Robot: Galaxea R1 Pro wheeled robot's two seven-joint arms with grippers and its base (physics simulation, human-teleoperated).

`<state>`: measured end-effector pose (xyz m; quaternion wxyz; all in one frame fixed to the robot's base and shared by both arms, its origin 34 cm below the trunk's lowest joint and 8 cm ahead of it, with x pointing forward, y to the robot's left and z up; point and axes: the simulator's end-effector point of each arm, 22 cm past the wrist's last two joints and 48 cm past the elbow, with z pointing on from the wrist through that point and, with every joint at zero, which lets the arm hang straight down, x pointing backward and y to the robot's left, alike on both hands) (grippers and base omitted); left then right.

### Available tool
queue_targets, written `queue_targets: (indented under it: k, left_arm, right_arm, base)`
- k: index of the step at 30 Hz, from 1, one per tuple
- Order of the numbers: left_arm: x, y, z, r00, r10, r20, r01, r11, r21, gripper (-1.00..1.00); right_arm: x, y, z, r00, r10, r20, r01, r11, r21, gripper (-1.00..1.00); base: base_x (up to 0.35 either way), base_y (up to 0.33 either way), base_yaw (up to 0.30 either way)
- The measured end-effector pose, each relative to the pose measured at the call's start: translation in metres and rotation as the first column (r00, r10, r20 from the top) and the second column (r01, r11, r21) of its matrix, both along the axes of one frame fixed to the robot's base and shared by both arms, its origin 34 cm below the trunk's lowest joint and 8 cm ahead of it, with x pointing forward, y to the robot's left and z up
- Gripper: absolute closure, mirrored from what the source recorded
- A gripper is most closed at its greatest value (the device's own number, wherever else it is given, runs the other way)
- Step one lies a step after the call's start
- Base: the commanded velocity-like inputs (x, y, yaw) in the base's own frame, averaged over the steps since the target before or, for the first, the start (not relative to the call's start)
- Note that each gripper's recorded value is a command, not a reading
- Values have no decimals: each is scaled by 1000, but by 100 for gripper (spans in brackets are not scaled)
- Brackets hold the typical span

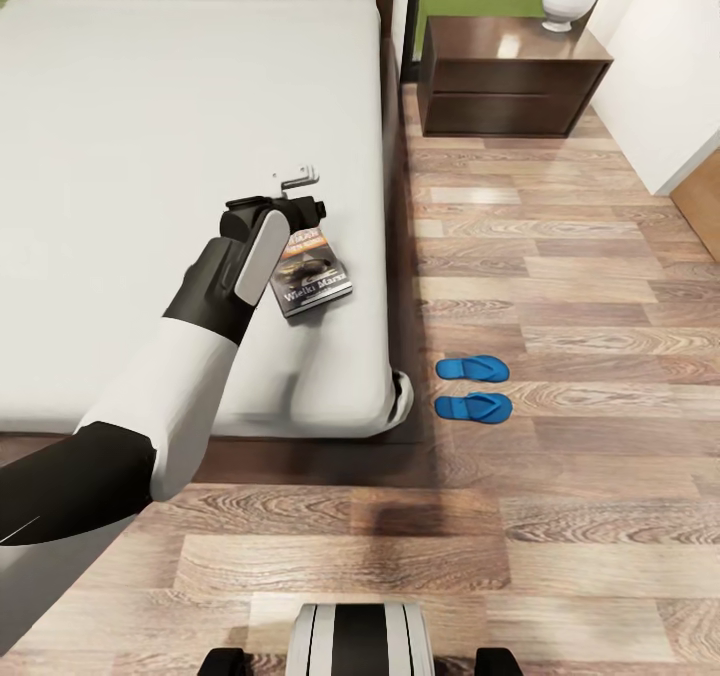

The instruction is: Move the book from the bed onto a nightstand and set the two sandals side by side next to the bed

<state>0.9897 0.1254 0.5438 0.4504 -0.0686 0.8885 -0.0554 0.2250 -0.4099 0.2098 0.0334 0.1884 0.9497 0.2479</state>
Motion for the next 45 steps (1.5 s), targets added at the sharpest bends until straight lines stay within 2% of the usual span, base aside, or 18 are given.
queue_targets:
  k: [16,17,18,20,24,26,31,37,45]
  left_arm:
    - [5,-2,35,1000,-14,-22,14,1000,-3,-100]
    - [4,-1,30,999,-14,-38,14,1000,0,-100]
    - [-3,1,6,995,-13,-101,14,1000,11,-100]
    - [-10,7,-13,987,1,-159,-1,1000,0,-100]
    - [-12,13,-16,980,25,-197,-36,998,-51,-100]
    - [-13,16,-16,977,31,-210,-42,998,-48,-100]
    - [-11,17,-12,979,36,-203,-48,997,-56,-100]
    - [3,15,26,993,36,-114,-45,996,-76,-100]
    - [9,14,49,998,36,-60,-41,995,-88,-100]
  right_arm:
    - [8,0,35,1000,0,0,0,1000,1,-100]
    - [9,0,38,1000,0,0,0,1000,1,-100]
    - [9,0,40,1000,0,0,0,1000,1,-100]
    - [10,0,44,1000,1,0,-1,1000,1,-100]
    - [12,-1,53,1000,1,0,-1,1000,1,-100]
    - [13,-1,57,1000,1,0,-1,1000,0,-100]
    - [13,-1,57,1000,1,-1,-1,1000,0,-100]
    - [13,-1,57,1000,1,-1,-1,1000,0,-100]
    - [13,-1,58,1000,1,0,-1,1000,1,-100]
  base:
    - [0,0,0]
    - [0,0,0]
    - [0,0,0]
    - [0,0,0]
    - [0,0,0]
    - [0,0,0]
    - [0,0,0]
    - [0,0,0]
    - [0,0,0]
